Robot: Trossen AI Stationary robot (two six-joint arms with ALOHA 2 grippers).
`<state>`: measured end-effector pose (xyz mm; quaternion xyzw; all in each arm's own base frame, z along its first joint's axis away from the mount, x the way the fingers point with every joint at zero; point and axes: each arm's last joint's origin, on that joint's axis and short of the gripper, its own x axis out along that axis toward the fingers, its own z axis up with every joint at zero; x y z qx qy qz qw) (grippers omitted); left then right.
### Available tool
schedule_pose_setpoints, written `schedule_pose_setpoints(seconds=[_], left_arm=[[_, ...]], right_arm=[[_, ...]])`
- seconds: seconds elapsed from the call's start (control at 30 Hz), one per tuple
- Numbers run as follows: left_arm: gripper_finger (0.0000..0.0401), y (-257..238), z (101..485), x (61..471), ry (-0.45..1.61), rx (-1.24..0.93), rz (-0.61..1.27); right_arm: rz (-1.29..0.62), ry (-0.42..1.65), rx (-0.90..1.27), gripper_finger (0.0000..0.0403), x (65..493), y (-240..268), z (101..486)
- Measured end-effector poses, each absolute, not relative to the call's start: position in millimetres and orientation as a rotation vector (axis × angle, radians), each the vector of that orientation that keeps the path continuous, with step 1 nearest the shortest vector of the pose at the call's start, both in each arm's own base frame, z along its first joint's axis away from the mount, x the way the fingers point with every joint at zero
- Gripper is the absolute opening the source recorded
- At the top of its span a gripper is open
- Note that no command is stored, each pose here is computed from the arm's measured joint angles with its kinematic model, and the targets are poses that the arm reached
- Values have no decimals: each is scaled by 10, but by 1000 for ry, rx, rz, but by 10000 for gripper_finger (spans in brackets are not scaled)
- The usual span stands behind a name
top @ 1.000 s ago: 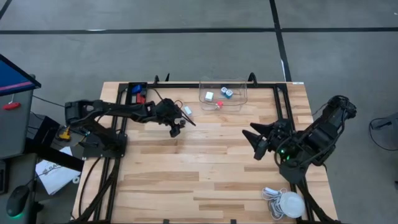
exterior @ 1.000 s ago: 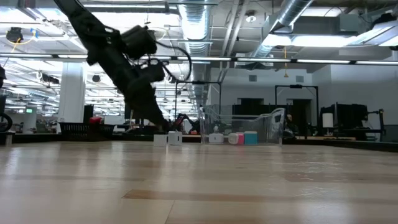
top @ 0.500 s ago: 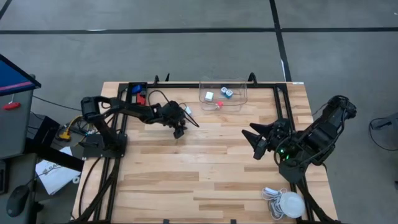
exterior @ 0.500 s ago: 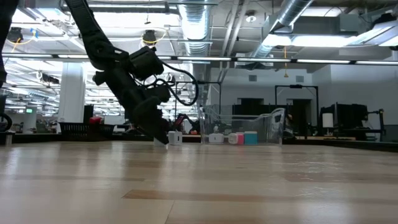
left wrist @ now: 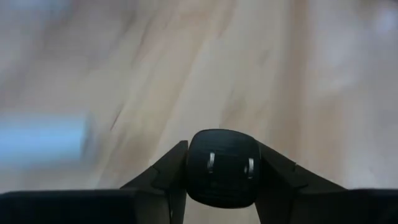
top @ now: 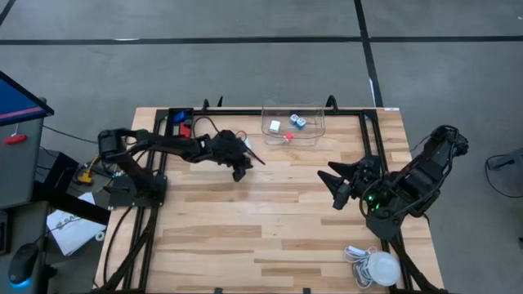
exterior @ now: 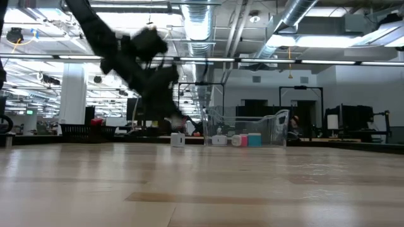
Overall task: Pick & Place Office items
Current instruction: Put the white black charger adapter into the transparent bin
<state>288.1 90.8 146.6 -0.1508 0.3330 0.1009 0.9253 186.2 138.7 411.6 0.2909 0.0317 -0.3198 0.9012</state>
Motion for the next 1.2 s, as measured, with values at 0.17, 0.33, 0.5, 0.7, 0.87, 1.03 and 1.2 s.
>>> schedule_pose_setpoints(seconds=[0.17, 0.33, 0.5, 0.7, 0.87, 1.03, 1.2], left_arm=[[126, 727, 2057, 3125, 494, -248, 118], [126, 740, 2563, 3484, 339, -248, 120], [126, 996, 2754, 3999, 314, -231, 156], [126, 1601, 2638, 4467, 423, -250, 231], [126, 2125, 2577, 4583, 452, -344, 294], [126, 2445, 2369, 4599, 504, -417, 367], [126, 2497, 2071, 4628, 584, -463, 381]], right_arm=[[-678, 69, 595, 268, 1880, 1354, 4110], [-706, 110, 573, 268, 1872, 1288, 4071], [-722, 120, 554, 268, 1855, 1254, 4060], [-724, 120, 547, 268, 1843, 1245, 4062], [-725, 117, 544, 268, 1839, 1242, 4066], [-727, 119, 533, 268, 1836, 1239, 4062], [-728, 125, 524, 268, 1831, 1234, 4060]])
